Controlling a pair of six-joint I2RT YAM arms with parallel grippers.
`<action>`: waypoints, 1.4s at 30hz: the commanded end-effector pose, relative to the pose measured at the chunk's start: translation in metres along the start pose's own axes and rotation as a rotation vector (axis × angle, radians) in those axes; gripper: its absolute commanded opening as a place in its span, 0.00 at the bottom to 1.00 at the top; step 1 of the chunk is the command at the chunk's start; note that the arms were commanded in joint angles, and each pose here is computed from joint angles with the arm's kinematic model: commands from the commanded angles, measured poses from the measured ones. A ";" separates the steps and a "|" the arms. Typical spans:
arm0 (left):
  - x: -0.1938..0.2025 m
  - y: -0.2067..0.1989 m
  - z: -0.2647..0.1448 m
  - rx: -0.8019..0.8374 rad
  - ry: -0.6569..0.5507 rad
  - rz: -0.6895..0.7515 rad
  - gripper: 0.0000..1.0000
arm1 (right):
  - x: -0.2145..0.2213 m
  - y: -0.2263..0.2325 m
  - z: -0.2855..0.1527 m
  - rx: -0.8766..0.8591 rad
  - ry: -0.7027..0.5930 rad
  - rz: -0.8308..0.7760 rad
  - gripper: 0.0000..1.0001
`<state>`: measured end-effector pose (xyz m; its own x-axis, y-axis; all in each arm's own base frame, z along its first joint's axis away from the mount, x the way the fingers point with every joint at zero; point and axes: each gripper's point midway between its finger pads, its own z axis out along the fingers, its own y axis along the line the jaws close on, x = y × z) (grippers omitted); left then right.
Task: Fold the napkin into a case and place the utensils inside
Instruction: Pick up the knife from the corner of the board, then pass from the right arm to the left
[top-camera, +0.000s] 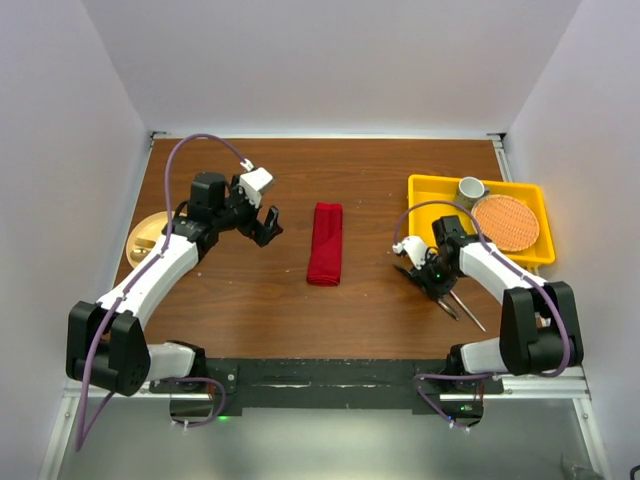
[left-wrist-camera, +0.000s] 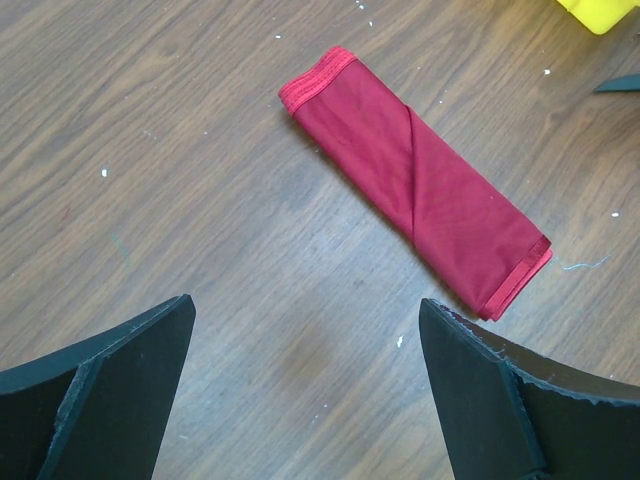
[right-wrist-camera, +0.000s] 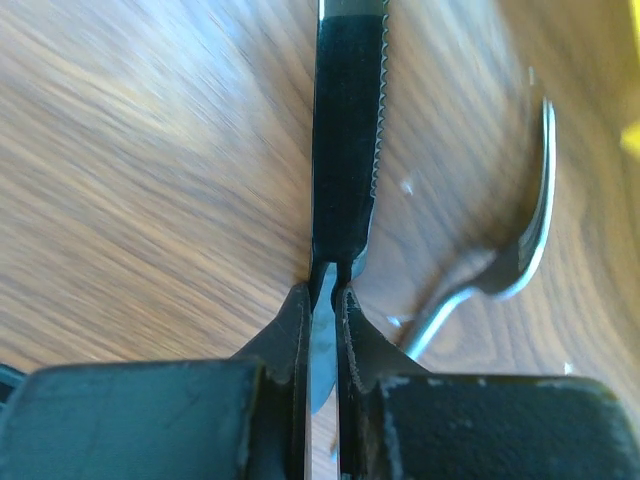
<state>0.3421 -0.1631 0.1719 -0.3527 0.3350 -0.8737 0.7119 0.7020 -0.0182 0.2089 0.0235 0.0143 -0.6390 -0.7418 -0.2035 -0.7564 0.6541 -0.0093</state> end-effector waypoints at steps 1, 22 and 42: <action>-0.019 -0.003 -0.008 0.006 -0.063 -0.043 1.00 | -0.057 -0.002 -0.027 -0.007 -0.202 -0.025 0.00; -0.101 -0.103 -0.037 0.698 -0.495 -0.263 0.96 | -0.184 0.074 -0.173 -0.447 -0.686 0.152 0.00; -0.189 -0.133 -0.063 0.889 -0.624 -0.540 0.87 | -0.237 0.139 -0.286 -0.793 -0.902 0.181 0.00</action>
<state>0.2774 -0.2772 0.3462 -0.5788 -0.3610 -0.7312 0.7989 -0.0711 -0.5972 0.2214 0.2408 0.2994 -0.7037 -0.1050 -0.7027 -0.6943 0.3111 0.6489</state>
